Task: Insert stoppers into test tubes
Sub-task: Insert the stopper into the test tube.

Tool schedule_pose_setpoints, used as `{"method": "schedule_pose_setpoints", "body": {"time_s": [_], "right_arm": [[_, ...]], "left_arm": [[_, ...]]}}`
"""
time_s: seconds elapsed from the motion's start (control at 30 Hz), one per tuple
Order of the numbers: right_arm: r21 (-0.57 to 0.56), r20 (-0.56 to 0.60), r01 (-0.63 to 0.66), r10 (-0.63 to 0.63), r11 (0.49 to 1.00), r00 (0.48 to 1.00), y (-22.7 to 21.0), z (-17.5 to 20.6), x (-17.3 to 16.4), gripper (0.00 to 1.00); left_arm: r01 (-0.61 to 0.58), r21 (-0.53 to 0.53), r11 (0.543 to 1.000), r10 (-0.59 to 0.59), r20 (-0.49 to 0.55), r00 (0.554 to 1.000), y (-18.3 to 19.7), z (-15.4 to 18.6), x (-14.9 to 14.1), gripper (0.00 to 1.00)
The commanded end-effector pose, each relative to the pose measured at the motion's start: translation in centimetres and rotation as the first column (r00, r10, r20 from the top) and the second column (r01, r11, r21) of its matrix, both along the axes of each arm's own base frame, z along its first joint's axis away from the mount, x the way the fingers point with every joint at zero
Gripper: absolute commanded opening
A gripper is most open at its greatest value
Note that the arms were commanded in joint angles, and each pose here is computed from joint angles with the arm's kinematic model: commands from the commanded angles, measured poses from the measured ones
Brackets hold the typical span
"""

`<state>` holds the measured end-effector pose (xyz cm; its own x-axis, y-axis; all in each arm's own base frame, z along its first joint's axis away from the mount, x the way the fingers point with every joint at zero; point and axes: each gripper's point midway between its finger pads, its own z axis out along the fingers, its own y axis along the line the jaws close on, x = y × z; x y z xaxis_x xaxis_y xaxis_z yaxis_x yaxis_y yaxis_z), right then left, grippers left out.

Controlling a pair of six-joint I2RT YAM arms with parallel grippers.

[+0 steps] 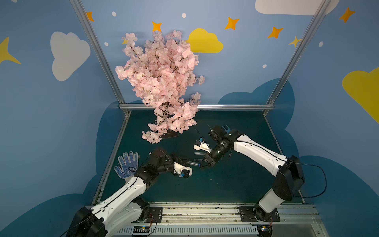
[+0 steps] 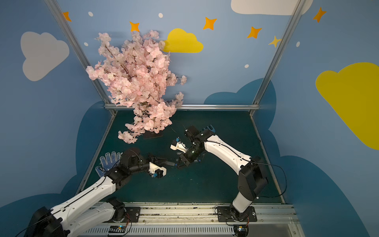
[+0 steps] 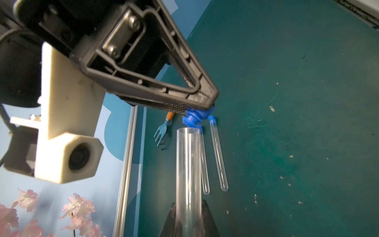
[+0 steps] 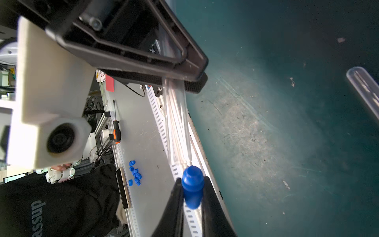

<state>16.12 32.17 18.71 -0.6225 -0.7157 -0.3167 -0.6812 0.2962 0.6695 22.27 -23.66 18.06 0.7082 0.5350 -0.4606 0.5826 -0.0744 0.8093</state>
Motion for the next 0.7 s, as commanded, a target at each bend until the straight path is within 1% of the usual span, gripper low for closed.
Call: {"method": "schedule_pose_setpoints", "body": {"time_s": [0.0,0.13,0.33,0.53,0.67], "right_arm": [[0.010,-0.027,-0.045,0.045,0.999,0.999,0.3,0.5,-0.8,0.02],[0.009,-0.027,-0.054,0.054,0.998,0.998,0.5,0.5,-0.8,0.02],[-0.006,-0.036,-0.062,0.062,0.998,0.997,0.6,0.2,-0.6,0.02],[-0.009,-0.050,-0.073,0.073,0.997,0.996,0.8,0.5,-0.6,0.00],[-0.015,-0.052,-0.076,0.075,0.997,0.996,0.9,0.5,-0.4,0.00]], "left_arm": [[0.039,0.014,0.999,-0.039,0.008,0.999,-0.2,-0.3,-0.7,0.02],[0.023,0.017,1.000,-0.023,0.018,1.000,-0.2,-0.2,-0.2,0.02],[0.046,0.018,0.999,-0.046,0.037,0.998,-0.2,-0.1,-0.6,0.02],[0.100,0.061,0.993,-0.103,0.054,0.993,-0.4,-0.5,-1.8,0.02],[0.157,0.100,0.982,-0.165,0.078,0.983,-0.9,-0.7,-2.9,0.02]]}}
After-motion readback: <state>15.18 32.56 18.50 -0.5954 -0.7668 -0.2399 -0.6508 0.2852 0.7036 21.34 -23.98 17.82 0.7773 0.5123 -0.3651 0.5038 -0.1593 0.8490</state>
